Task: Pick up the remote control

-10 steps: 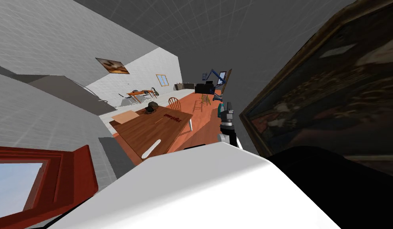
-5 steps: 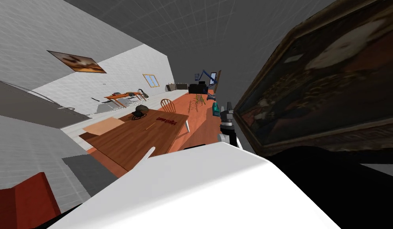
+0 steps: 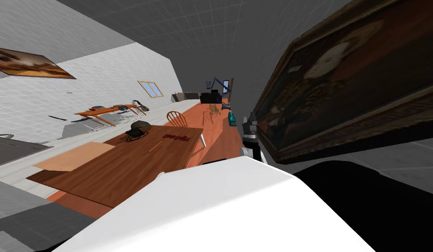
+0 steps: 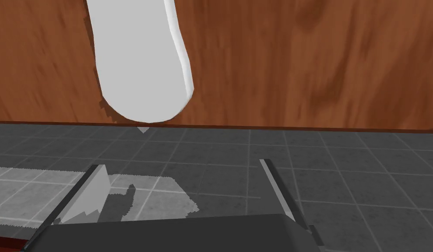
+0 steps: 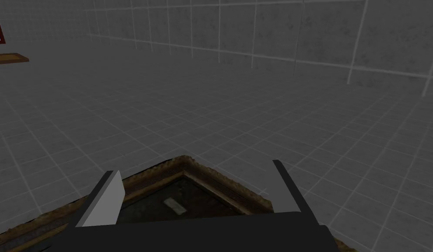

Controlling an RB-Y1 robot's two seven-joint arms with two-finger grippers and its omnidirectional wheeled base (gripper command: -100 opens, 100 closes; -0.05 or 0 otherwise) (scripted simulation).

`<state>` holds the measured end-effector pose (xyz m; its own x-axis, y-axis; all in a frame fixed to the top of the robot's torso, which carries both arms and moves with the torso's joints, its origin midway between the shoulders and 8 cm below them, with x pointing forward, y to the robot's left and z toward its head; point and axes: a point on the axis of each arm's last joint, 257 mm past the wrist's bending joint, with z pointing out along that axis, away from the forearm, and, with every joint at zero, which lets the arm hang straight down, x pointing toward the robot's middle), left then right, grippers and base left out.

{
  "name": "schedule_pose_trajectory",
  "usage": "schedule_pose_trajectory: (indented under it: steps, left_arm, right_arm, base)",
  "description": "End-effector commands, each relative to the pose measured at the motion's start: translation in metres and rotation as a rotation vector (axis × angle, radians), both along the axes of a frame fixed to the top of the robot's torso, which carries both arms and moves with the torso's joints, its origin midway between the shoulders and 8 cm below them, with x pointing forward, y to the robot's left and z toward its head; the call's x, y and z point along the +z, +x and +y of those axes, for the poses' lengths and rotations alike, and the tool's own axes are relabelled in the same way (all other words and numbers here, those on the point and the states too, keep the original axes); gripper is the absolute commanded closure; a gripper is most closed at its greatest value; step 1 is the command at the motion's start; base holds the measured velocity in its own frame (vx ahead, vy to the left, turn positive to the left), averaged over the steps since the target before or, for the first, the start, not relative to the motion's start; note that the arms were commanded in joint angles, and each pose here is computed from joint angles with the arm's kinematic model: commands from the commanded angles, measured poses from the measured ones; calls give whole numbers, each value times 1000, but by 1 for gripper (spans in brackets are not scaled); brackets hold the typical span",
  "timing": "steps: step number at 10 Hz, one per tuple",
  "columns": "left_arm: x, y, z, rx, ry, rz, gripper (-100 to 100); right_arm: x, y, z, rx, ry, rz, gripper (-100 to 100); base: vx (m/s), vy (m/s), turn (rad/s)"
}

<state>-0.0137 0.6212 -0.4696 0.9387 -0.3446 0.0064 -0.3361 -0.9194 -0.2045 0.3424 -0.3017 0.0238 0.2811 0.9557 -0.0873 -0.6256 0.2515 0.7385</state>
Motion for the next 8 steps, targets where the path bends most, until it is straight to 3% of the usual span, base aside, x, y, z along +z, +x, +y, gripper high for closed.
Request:
schedule_pose_trajectory:
  steps: [1,3,4,8]
  left_arm:
    - [0,-7,-2,29,-22,19,-100]
    - [-2,-19,-6,111,-68,35,-100]
    - [-2,-20,-8,111,-74,42,-100]
    - [-11,-35,-30,221,-173,63,-100]
  right_arm:
    - [0,0,0,0,0,0,0]
    - [0,0,0,0,0,0,0]
    - [0,0,0,0,0,0,0]
    - [0,0,0,0,0,0,0]
  base:
    - [22,46,-178]
    - [40,39,-296]
    - [34,36,-133]
    - [27,44,-263]
